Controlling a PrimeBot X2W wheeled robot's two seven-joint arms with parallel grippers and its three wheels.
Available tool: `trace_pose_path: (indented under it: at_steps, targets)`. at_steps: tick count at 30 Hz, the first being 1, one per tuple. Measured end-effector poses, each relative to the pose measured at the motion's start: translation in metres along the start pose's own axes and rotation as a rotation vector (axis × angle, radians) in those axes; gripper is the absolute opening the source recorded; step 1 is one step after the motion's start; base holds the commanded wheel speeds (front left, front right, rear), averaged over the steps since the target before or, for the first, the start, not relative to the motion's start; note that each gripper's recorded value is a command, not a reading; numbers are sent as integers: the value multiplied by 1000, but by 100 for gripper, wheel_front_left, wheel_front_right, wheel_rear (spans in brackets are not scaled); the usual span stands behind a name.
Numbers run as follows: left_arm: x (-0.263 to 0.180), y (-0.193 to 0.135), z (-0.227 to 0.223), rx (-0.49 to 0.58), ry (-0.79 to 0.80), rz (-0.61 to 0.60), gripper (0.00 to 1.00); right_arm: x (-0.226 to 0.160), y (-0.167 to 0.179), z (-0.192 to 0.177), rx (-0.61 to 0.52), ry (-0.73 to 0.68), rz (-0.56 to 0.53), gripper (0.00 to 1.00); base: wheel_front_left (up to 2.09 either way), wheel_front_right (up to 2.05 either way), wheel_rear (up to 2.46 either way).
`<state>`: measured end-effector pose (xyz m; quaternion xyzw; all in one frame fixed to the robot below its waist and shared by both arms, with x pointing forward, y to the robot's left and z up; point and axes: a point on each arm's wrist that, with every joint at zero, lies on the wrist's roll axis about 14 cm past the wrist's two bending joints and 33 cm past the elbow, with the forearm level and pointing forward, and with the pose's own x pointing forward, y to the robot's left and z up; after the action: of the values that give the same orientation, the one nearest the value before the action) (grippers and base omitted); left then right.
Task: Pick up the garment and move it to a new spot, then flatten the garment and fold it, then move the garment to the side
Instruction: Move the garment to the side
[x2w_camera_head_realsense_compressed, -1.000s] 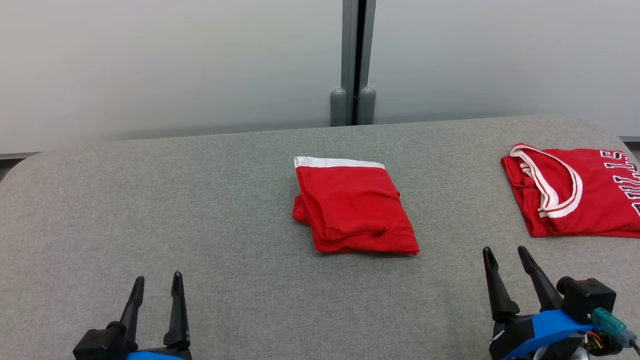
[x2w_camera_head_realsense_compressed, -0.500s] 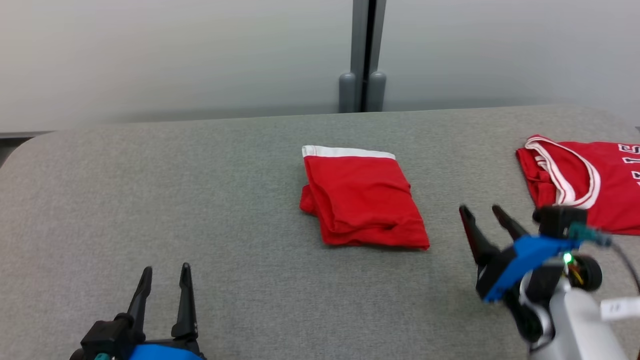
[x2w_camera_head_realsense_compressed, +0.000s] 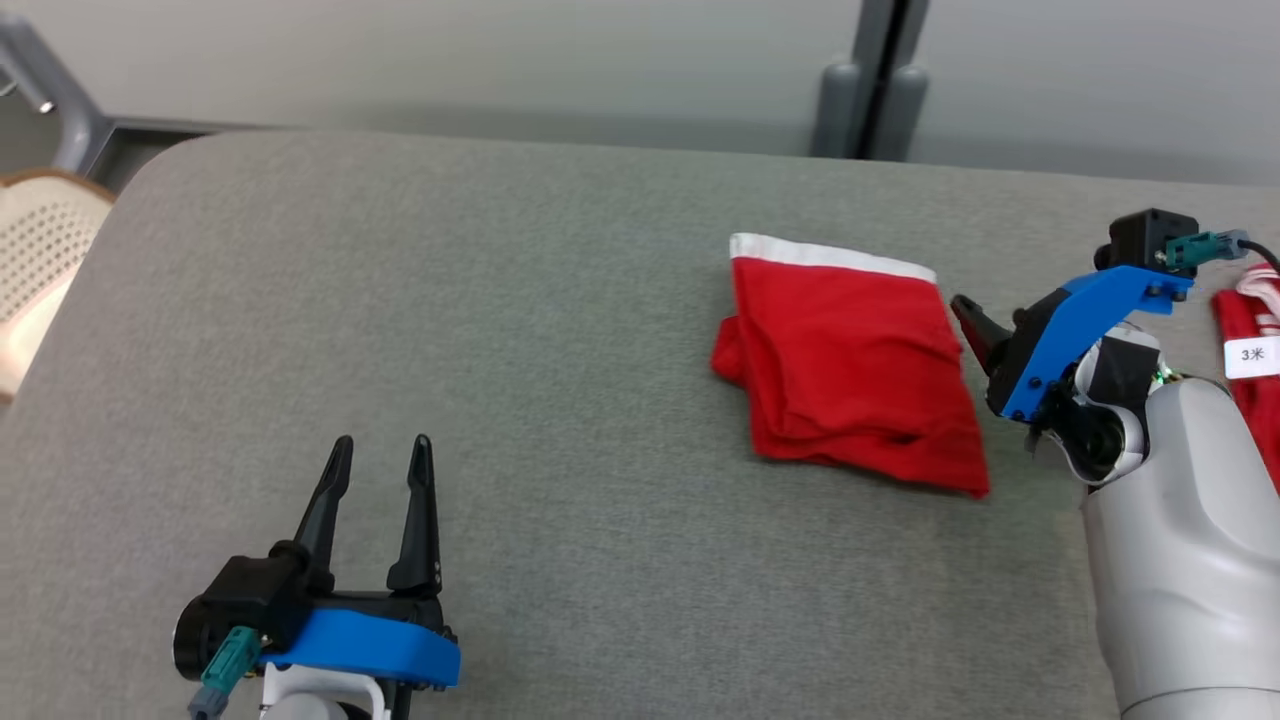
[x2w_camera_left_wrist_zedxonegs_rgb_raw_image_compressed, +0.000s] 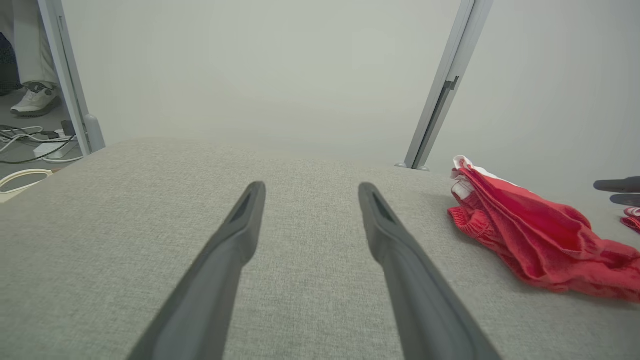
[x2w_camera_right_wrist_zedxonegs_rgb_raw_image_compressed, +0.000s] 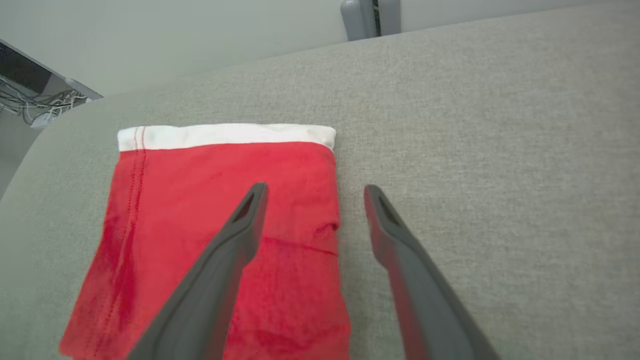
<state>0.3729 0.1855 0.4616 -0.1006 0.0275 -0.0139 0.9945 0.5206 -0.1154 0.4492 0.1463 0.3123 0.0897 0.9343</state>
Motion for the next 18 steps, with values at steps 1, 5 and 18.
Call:
trace_pose_path:
  at_steps: [1,5,18]
  targets:
    - [-1,2,-1,1,3,8,100,6,-1,-8,-10,33,-11,100,0,0,0]
    - [-7,12,-6,1,23,40,100,26,-3,-34,-1,130,-35,100,0,0,0]
    - [-7,25,-12,-2,44,74,100,47,22,-73,31,311,29,0,0,0,0]
